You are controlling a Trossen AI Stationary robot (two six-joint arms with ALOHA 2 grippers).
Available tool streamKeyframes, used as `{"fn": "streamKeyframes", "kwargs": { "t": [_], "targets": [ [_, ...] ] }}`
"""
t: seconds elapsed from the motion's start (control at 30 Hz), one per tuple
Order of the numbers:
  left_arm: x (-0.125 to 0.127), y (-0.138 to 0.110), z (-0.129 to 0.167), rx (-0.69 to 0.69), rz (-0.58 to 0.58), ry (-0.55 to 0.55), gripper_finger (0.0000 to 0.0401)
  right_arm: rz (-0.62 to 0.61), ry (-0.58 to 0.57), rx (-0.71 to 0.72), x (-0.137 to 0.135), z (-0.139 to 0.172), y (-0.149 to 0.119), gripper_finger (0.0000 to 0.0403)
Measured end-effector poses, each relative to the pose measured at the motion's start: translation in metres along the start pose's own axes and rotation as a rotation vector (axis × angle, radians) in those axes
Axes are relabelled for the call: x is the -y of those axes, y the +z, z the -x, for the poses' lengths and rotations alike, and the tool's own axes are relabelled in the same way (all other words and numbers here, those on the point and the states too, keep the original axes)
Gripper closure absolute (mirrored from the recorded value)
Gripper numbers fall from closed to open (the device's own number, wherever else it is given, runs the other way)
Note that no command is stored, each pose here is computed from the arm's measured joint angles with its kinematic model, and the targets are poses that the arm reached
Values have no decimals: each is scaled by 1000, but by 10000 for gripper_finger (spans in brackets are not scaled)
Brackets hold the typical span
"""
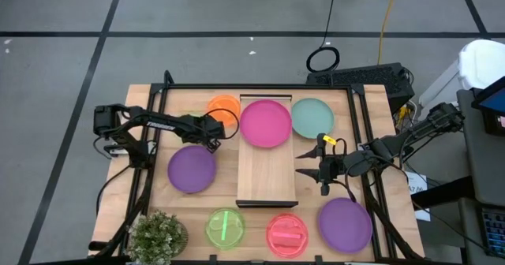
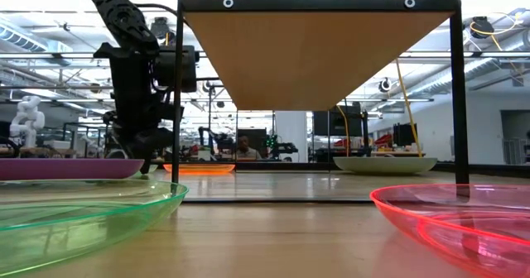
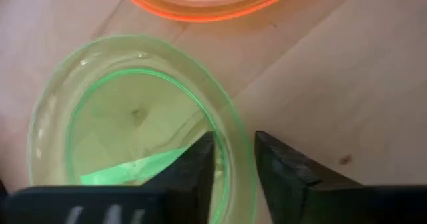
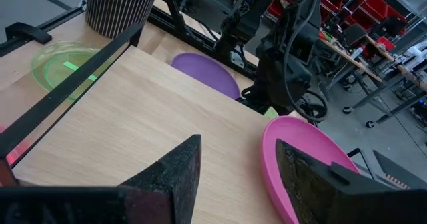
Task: Place and stack plates onto a shelf
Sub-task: Put the transparent green plate on the shelf
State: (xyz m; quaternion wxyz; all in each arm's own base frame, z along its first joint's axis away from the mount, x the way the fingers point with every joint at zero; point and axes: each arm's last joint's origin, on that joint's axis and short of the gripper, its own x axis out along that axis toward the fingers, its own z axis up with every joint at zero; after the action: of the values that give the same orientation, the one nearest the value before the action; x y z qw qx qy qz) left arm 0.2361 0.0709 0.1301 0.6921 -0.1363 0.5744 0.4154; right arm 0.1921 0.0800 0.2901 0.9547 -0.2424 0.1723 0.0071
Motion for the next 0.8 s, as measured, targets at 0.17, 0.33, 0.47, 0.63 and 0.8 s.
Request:
{"fn": "streamKeyframes", "kwargs": {
  "t": [0.17, 0.33, 0.47, 0.63, 0.8],
  "targets": [
    [0, 0, 0, -1, -6, 0, 353, 0, 0, 0, 0, 0, 0, 229],
    [0, 0, 0, 5, -8, 8, 393, 0, 1, 0, 0, 0, 0, 229],
    [0, 0, 0, 9, -8, 16, 395, 0, 1, 0, 0, 0, 0, 229],
    [-4, -3, 3, -12, -19, 30, 397, 1, 1, 0, 0, 0, 0, 229],
    [-12, -3, 20, 23, -6, 9, 397, 2, 1, -1, 0, 0, 0, 229]
  ]
}}
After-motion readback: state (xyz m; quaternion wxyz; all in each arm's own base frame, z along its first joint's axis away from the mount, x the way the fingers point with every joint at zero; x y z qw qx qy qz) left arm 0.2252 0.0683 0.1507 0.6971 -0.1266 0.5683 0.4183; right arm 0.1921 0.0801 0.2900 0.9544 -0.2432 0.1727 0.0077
